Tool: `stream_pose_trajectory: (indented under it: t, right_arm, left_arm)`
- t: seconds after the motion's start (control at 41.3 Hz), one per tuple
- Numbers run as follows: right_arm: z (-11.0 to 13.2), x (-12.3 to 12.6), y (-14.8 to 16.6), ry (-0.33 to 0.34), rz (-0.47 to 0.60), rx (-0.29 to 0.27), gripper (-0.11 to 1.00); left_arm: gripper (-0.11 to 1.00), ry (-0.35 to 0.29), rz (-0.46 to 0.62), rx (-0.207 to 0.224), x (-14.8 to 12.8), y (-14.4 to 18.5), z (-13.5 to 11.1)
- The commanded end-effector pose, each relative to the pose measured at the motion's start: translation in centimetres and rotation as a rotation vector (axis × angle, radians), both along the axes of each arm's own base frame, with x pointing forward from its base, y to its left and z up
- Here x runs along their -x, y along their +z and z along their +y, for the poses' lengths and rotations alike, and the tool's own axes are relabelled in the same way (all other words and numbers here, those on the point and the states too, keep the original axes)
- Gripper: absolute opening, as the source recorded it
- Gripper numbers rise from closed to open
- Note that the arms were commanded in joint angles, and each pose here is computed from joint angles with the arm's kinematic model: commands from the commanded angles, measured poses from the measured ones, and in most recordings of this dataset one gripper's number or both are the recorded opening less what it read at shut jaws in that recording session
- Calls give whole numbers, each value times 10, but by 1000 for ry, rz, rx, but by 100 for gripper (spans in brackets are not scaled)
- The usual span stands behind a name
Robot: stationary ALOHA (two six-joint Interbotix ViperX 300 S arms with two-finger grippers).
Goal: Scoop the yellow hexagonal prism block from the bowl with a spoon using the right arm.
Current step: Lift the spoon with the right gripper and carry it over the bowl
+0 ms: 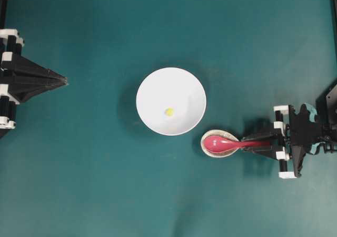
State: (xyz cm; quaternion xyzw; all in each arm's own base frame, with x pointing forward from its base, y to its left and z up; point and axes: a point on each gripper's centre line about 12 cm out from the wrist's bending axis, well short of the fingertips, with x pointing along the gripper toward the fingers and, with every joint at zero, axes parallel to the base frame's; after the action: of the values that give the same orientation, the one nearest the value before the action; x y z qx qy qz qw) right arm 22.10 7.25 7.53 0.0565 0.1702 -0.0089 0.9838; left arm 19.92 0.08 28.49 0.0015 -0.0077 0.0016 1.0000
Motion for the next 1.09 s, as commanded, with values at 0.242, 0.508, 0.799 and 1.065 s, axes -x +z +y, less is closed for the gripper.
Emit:
stream_pose_trajectory:
  t: [0.242,0.508,0.799,1.065]
  right_arm:
    - [1,-4,29,3,-110,-39,24]
    - [0,-8,47,15,-152,6,24]
    - [-13,-19,65,-20,-105,4,24]
    - [-28,-34,90,-23,-18,8,24]
  left_arm:
    - [0,-1,-18,-2,-3,8,0]
    - [0,1,-15,0,-3,7,0]
    - [0,1,-3,-1,-4,5,0]
    - [0,1,25,0,-4,3,0]
